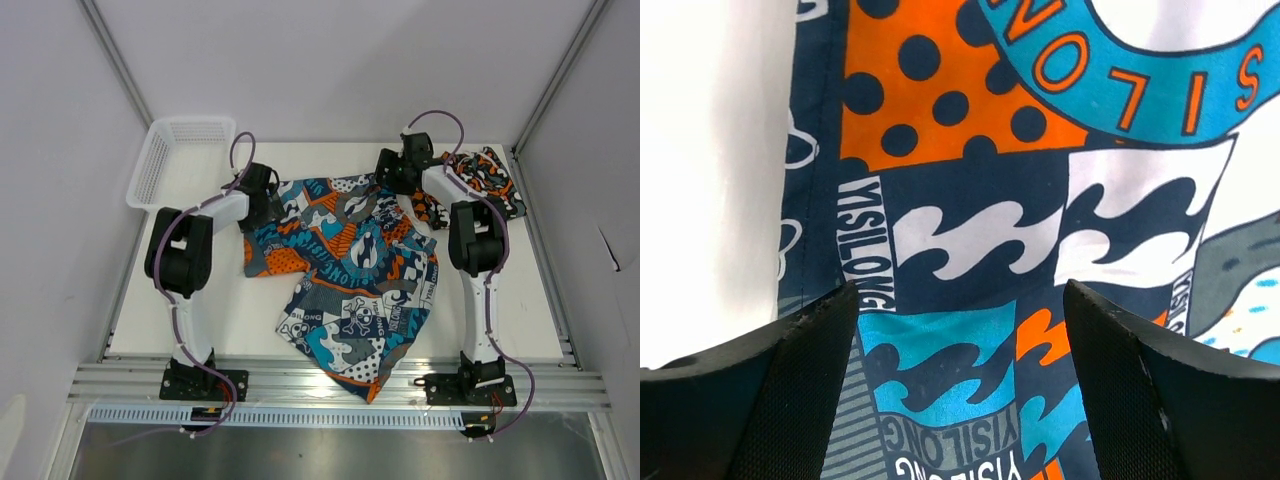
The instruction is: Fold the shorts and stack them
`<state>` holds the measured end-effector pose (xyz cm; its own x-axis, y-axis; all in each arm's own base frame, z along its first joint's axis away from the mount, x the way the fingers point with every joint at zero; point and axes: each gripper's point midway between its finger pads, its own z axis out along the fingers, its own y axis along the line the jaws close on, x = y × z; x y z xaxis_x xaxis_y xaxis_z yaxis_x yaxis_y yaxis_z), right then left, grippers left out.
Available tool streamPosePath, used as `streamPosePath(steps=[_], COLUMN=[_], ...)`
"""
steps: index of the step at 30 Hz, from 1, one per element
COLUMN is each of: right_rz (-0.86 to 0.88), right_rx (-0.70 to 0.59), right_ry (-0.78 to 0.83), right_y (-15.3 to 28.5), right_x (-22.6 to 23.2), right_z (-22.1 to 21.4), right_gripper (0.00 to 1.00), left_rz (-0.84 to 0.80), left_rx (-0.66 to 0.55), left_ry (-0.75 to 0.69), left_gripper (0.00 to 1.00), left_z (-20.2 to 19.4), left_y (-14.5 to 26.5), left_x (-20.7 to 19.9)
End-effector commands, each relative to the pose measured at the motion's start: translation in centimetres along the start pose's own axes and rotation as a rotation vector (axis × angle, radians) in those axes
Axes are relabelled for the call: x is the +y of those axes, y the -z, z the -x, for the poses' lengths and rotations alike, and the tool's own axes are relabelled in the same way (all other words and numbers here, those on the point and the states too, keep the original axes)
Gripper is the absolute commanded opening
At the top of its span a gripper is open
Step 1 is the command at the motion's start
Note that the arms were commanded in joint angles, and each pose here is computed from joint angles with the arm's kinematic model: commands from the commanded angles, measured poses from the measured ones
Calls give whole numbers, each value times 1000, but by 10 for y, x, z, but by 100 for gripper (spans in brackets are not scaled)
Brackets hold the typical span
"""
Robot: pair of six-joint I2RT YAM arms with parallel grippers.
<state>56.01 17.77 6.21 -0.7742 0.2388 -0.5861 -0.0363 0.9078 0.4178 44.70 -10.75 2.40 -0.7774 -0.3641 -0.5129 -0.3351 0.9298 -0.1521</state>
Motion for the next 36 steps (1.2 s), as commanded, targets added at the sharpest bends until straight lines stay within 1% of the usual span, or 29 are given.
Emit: streamPosePath(steps=[1, 3, 9, 13, 18, 23, 24, 25, 26, 27, 28, 29, 30, 31, 33, 34, 35, 36], right_rz=[-71, -138, -210, -190, -129, -58, -45, -53, -53, -44, -54, -51, -39, -51, -49, -52, -61, -87], right_rx=[35, 23, 13, -14, -71, -74, -94, -69, -66, -95, -72, -74, -99, -72, -56, -37, -23, -20], right_ry=[-20, -30, -75, -102, -64, -22, -10, -5, 1, 8, 5, 4, 12, 11, 11, 16, 21, 29], right_y=[-14, -15, -13, -3, 26, 58, 74, 77, 83, 101, 102, 109, 125, 127, 136, 141, 142, 143], right_x=[-9, -24, -60, -67, -39, -11, -3, -6, -4, 2, -5, -4, 1, -6, -7, -9, -10, -14], right_z=[-7, -3, 7, 20, 41, 34, 39, 26, 21, 26, 10, 6, 8, -8, -20, -32, -40, -46], right_gripper=[82, 83, 83, 83, 84, 83, 83, 82, 81, 81, 81, 80, 80, 78, 76, 70, 68, 67], left_rz=[53, 53, 57, 56, 48, 3, -7, -13, -21, -36, -45, -54, -77, -87, -117, -151, -168, -178], left_rx=[-5, -11, -17, -17, -26, -48, -54, -64, -72, -92, -100, -113, -143, -150, -144, -176, -160, -173], left_ry=[26, 29, 23, 24, 13, 0, -1, 0, 2, 3, 1, -5, -6, -12, -52, -64, -113, -129], left_gripper=[86, 86, 86, 86, 87, 89, 90, 91, 95, 96, 98, 99, 99, 99, 99, 99, 99, 99], left_z=[5, 9, 12, 13, 20, 38, 42, 46, 48, 53, 54, 54, 59, 58, 41, 42, 20, 14], left_y=[-5, -6, -8, -8, -6, 6, 12, 18, 25, 40, 49, 58, 80, 90, 108, 130, 137, 146], left_x=[7, 6, 6, 7, 4, -11, -12, -14, -15, -17, -17, -19, -22, -23, -33, -40, -51, -57])
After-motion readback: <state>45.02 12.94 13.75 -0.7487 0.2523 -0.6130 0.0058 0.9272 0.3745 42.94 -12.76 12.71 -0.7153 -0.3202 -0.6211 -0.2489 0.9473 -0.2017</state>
